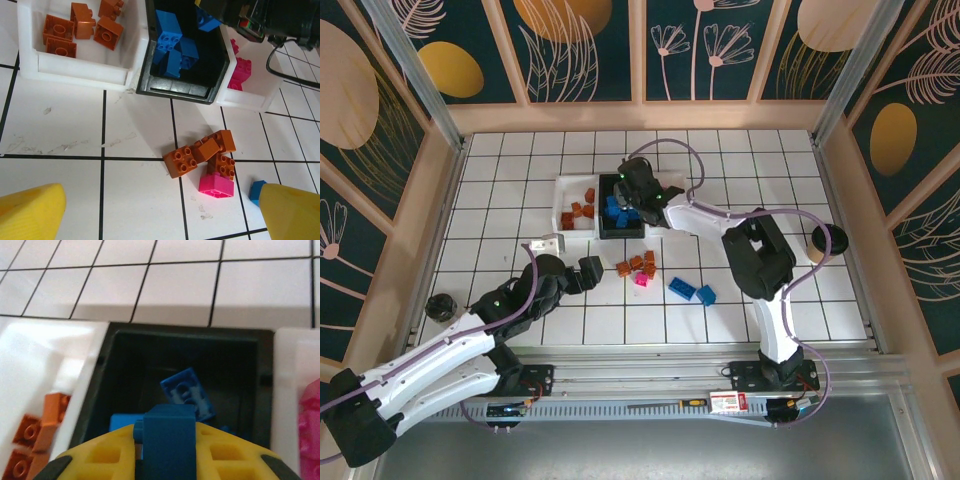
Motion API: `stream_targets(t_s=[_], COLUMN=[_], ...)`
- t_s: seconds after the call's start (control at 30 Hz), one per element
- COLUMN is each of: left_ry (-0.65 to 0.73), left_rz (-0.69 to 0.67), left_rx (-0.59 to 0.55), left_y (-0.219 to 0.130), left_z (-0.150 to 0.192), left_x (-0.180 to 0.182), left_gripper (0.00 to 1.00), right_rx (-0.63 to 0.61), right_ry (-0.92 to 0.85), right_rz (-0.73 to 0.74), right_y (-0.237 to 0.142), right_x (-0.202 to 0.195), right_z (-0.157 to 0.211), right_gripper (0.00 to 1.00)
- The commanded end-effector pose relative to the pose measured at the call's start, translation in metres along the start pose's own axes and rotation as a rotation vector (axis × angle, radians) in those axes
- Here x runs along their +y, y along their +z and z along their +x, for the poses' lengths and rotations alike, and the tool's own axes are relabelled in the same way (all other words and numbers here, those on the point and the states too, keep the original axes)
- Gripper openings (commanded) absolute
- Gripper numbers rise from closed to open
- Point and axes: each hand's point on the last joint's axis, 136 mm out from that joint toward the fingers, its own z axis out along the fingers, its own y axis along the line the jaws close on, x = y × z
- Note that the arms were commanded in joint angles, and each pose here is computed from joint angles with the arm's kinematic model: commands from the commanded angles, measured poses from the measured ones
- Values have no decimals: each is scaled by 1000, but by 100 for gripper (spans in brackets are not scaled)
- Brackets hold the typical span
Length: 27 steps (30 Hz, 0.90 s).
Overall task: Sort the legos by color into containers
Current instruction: Place the lego in the container, then pick up the lego from the bottom-center of the table.
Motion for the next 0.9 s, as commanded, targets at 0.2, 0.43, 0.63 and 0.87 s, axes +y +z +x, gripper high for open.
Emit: stream_targets(t_s=[0.2, 0.43, 0.63, 0.87], left_ry=[-6, -5, -3, 3], left_rz=[28, 35, 36, 32], left_rx=[26, 26, 42, 63], left_y=[2, 4, 9, 17], left_z=[4, 5, 11, 20], left_x=[-6, -8, -6, -4], left_gripper=[98, 99, 99, 99], right_rx=[-77, -22, 121, 190], right_ry=[16, 32, 51, 161], right_rz=[1, 10, 123, 181], right_y=[-39, -103, -152, -209], right_x=[-2, -31, -77, -119], right_z=[-28, 28, 123, 191], right_gripper=[60, 60, 61, 62])
